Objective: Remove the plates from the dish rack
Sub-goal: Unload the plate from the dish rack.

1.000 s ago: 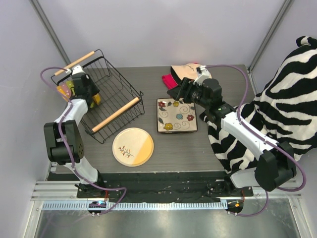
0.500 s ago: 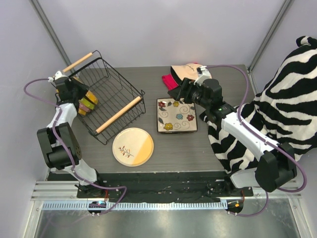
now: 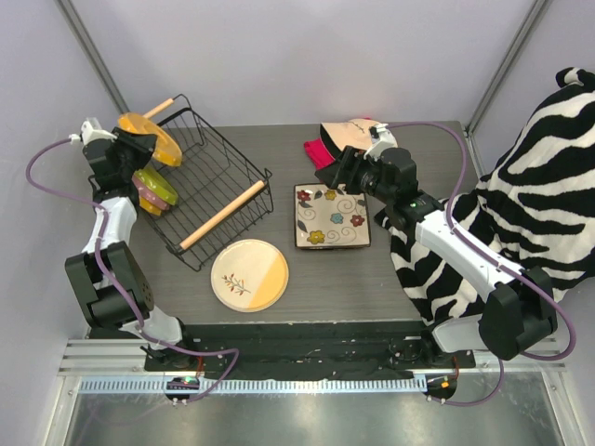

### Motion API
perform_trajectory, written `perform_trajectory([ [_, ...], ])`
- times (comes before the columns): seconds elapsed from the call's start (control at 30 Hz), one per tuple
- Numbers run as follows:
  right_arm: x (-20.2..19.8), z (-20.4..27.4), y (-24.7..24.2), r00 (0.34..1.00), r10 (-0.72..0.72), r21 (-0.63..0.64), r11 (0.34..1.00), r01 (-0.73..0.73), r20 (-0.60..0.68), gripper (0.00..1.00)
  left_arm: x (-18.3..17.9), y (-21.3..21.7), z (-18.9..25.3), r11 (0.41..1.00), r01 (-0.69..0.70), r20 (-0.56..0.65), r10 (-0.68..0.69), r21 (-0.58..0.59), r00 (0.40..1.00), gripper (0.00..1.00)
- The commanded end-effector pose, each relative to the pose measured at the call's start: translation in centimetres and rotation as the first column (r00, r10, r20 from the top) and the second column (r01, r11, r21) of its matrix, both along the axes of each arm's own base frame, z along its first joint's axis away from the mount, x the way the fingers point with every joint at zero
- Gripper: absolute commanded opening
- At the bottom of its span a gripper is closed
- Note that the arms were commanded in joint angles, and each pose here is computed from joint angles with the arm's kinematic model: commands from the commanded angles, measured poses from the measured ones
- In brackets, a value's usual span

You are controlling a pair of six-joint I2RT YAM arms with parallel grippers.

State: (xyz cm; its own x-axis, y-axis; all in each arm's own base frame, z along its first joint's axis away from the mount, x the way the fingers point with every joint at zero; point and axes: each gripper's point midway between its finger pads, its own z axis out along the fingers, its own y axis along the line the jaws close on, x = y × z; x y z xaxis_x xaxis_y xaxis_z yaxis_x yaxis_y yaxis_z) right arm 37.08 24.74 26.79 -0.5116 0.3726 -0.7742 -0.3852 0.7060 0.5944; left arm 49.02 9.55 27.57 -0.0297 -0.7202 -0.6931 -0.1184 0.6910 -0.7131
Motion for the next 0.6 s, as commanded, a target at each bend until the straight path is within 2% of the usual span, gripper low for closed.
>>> perform_trajectory([
  [0.0, 0.1, 2.5, -0.5, 0.997, -0.018, 0.017, 1.000, 0.016, 0.075, 0.76, -1.7, -1.5, 11.3, 0.992, 0.044, 0.331, -0.082, 0.119, 0.940, 0.00],
  [0.13, 0.0, 2.6, -0.4, 0.997, -0.017, 0.020, 1.000, 0.015, 0.075, 0.76, -2.4, -3.1, 12.4, 0.985, 0.086, 0.352, -0.136, 0.153, 0.926, 0.00],
  [0.37, -0.8, 3.8, -0.7, 0.996, -0.020, 0.054, 0.998, 0.016, 0.083, 0.76, -4.3, -8.4, 14.4, 0.930, 0.145, 0.358, -0.269, 0.337, 0.894, 0.00],
  [0.47, -1.3, 4.9, -0.5, 0.995, -0.009, 0.097, 0.995, 0.000, 0.095, 0.77, -6.0, -11.1, 15.6, 0.874, 0.161, 0.358, -0.347, 0.459, 0.867, 0.00],
  [0.57, -2.0, 6.2, 0.3, 0.995, 0.034, 0.155, 0.987, -0.049, 0.097, 0.77, -8.1, -14.6, 16.3, 0.785, 0.189, 0.341, -0.454, 0.590, 0.823, 0.00],
])
